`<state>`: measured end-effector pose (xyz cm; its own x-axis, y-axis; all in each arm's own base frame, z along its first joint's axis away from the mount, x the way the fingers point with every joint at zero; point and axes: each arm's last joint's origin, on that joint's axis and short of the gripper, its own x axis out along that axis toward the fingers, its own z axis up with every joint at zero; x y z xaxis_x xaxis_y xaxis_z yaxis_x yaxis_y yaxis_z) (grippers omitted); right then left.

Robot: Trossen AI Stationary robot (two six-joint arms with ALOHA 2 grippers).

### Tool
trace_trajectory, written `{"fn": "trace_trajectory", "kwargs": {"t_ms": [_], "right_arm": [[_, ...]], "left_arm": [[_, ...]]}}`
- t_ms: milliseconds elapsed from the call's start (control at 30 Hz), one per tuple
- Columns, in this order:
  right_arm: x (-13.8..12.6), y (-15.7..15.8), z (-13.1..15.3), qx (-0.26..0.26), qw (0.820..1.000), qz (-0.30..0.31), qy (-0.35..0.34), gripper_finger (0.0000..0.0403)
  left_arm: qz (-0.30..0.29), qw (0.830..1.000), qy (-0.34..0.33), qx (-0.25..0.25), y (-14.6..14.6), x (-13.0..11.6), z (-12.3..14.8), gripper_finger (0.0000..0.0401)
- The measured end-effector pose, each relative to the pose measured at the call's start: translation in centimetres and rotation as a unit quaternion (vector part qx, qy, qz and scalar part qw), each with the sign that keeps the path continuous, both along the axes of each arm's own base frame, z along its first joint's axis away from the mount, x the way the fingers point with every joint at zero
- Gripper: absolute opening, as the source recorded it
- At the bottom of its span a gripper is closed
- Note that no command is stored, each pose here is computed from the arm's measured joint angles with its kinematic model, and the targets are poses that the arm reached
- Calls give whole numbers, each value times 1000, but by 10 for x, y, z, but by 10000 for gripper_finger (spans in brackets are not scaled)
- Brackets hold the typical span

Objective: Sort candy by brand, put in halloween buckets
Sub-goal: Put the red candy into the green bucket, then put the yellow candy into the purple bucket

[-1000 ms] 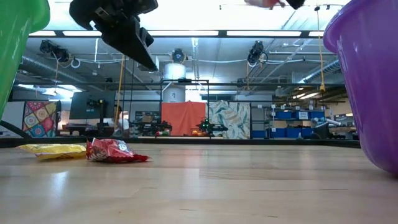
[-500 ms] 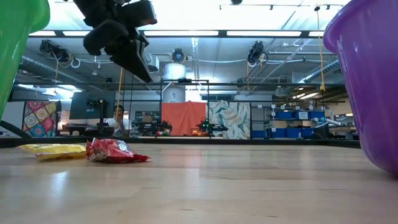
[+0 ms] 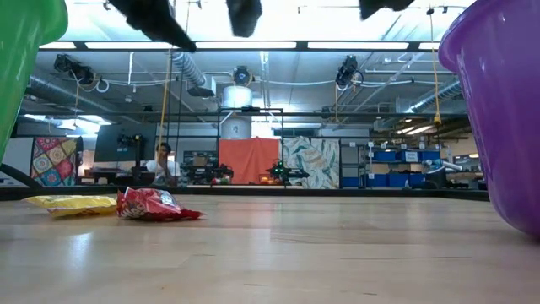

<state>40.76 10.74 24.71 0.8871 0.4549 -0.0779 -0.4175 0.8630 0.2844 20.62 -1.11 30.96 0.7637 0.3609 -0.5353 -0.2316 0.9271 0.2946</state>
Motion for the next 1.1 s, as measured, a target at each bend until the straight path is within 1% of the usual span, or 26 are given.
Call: {"fn": "trace_trajectory", "kwargs": {"t_ms": [67, 233, 433, 600, 767, 900, 1100], "right_arm": [[11, -2, -3, 11, 1000, 19, -11, 8], [42, 1, -7, 17, 997, 72, -21, 8], [74, 8, -24, 20, 993, 118, -16, 8], [96, 5, -36, 35, 992, 122, -13, 8], [111, 6, -48, 34, 989, 141, -15, 11], [113, 8, -52, 32, 985, 168, -12, 35], [113, 5, -45, 25, 986, 162, -28, 106]], "left_arm": [[3, 1000, -21, -9, 0, 0, 4, 19], [2, 1000, -9, -7, 0, 1, 1, 19], [0, 1000, -7, -4, 0, -3, 2, 19], [-1, 1000, -10, -3, 1, -6, 5, 19], [-1, 1000, -2, -3, 1, -7, 3, 19], [1, 1000, 6, -4, 1, -8, 2, 19], [3, 1000, 18, -4, 1, -10, 0, 19]]}}
